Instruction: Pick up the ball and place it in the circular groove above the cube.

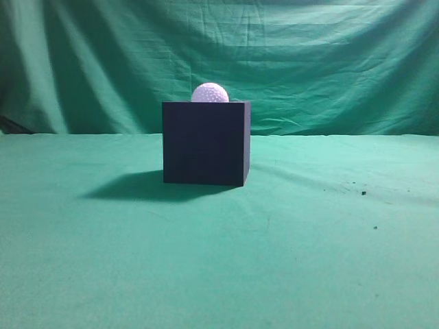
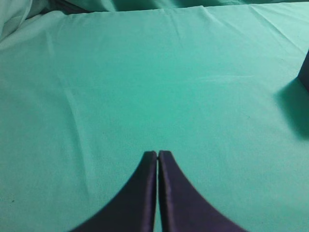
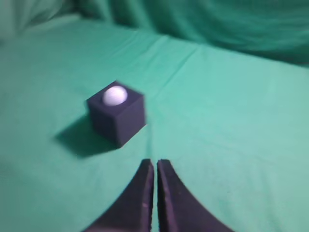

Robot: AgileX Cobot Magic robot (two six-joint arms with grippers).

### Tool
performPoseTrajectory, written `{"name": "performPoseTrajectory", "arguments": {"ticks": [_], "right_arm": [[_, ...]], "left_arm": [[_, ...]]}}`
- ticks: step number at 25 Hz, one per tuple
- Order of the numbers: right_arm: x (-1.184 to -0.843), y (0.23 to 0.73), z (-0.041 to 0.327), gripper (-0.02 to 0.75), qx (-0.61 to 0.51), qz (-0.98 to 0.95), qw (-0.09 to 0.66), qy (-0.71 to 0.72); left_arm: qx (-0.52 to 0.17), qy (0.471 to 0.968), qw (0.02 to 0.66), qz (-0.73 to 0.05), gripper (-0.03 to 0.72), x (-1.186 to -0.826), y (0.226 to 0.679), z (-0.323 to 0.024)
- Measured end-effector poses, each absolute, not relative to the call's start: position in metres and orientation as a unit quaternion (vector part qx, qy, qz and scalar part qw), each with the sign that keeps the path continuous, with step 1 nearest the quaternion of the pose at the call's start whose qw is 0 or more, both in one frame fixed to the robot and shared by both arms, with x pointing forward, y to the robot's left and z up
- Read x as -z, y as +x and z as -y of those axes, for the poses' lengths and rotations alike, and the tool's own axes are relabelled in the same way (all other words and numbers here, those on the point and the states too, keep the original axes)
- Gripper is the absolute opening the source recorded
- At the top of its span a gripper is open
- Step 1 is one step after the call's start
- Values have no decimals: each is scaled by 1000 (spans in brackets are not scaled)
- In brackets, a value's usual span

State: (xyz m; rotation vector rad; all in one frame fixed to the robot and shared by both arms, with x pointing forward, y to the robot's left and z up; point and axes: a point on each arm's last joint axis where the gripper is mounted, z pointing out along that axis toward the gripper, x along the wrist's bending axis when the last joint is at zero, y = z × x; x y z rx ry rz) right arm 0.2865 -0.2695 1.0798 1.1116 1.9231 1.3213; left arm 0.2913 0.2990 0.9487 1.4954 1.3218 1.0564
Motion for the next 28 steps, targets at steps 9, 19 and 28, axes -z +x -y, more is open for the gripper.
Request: {"name": "performPoseTrajectory", "arguments": {"ticks": [9, 19, 28], "right_arm": [[-992, 286, 289, 0, -487, -595, 396, 503], [-945, 291, 293, 0, -443, -582, 387, 561], [-946, 291, 293, 47, -445, -580, 386, 562]], "left_arm": [[-423, 599, 427, -529, 0, -949, 291, -299], [-423, 599, 427, -529, 0, -949, 291, -299], [-423, 599, 427, -529, 0, -949, 291, -299]]}}
